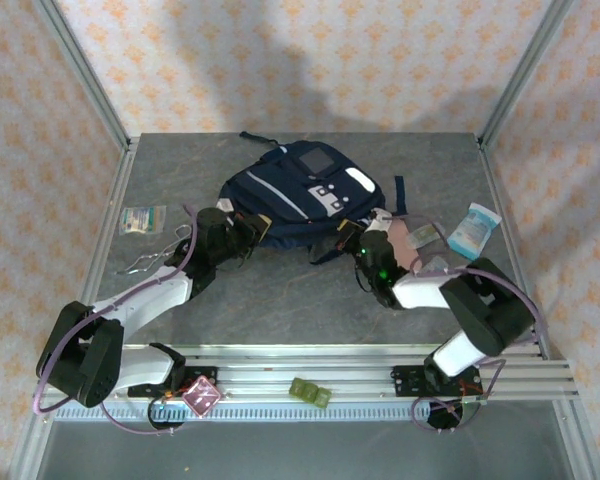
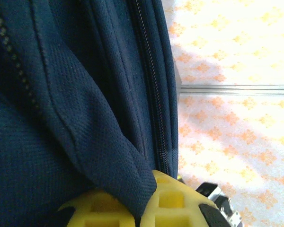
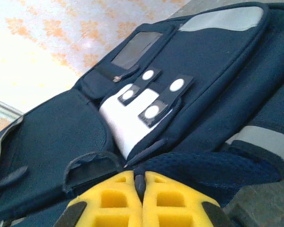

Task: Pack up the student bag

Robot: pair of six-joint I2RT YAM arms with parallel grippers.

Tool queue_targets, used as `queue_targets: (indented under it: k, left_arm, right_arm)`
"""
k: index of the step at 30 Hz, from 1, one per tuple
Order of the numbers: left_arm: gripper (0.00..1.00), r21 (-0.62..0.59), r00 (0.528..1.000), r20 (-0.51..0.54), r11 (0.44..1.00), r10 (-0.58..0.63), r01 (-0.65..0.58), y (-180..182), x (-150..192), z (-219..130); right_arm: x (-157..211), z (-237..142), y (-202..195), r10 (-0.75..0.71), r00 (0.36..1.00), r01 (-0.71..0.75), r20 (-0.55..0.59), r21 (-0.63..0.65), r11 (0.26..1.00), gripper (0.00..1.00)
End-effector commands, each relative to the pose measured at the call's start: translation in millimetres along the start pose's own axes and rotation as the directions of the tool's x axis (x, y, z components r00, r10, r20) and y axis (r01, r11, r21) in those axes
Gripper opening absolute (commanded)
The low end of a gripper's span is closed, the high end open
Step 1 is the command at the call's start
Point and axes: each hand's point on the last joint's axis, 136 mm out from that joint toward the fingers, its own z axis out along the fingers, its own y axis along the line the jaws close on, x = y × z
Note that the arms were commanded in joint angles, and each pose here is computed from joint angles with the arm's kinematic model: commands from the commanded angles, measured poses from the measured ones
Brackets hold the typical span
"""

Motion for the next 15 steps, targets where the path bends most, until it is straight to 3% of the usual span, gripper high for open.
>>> queue_targets:
  k: [1,8,15]
  left_arm:
    - [0.00,0.061,0.991,0.104,0.994,0.084,-0.091,-23,-24,-19]
    - [0.00,-0.233,0.943,0.067,0.924,0.325,-0.302,42,-32,-6]
    - [0.00,-0.397,0.843,0.049,0.785,0.536,-0.476,59,-58,3]
  right_arm:
    - [-43,11,-41,0.034,0.984,-0.063,0.176,0.164,0.984,0.00]
    - [-10,-11,-11,0.037,0.999,-0.037,-0.014,0.011,0.999,0.00]
    - [13,-59,10,-0.081,0.987,0.064,-0.140,-0.124,0.990,0.02]
